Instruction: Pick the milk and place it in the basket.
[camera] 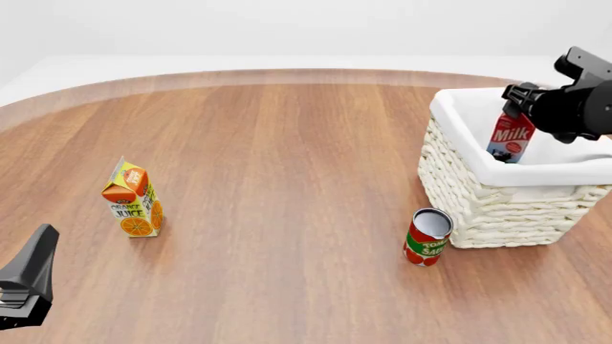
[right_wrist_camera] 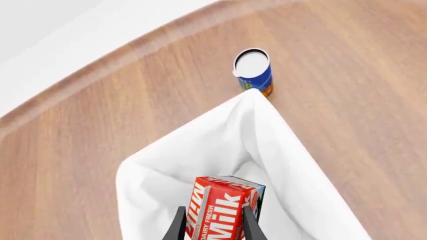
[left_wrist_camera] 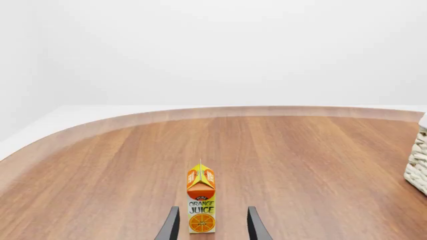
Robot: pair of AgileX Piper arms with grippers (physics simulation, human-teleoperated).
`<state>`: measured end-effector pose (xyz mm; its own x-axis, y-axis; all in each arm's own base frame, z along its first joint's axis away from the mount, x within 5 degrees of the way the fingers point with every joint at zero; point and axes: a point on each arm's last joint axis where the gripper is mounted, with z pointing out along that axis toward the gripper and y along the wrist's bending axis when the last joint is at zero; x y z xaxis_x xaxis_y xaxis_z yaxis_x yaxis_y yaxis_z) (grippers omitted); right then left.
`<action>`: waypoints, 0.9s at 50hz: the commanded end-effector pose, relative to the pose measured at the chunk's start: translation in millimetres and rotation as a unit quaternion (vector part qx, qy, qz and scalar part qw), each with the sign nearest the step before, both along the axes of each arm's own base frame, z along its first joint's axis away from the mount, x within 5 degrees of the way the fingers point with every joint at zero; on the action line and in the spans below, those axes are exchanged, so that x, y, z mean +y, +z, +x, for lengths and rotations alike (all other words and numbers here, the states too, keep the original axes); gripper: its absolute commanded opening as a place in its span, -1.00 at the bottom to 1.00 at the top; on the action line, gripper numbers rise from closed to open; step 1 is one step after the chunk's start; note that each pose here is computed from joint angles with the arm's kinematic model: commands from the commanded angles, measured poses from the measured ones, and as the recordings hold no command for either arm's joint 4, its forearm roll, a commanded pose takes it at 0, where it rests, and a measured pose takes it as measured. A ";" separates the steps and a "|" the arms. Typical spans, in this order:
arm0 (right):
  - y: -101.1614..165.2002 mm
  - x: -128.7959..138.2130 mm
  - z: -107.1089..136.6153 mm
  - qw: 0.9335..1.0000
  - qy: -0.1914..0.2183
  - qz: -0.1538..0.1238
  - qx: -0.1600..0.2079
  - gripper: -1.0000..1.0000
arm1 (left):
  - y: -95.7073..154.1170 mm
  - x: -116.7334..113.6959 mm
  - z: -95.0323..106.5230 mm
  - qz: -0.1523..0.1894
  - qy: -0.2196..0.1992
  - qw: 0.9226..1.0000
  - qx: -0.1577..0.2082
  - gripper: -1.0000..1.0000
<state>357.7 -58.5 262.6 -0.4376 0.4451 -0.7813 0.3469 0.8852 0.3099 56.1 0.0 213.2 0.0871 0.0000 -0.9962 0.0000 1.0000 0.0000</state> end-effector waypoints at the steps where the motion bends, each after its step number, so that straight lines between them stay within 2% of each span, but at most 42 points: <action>1: 3.7 -1.4 4.6 1.000 -0.002 -0.001 -0.015 -1.00 | 0.0 0.0 0.0 0.000 0.000 1.000 0.000 1.00; 45: -17.3 -3.4 16.8 1.000 0.002 -0.006 -0.008 -1.00 | 0.0 0.0 0.0 0.000 0.000 1.000 0.000 1.00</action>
<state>370.6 -61.7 240.0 -0.4531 0.4323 -0.7796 0.3457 0.8913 0.2934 56.1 0.0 213.2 0.0871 0.0000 -0.9962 0.0000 1.0000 0.0000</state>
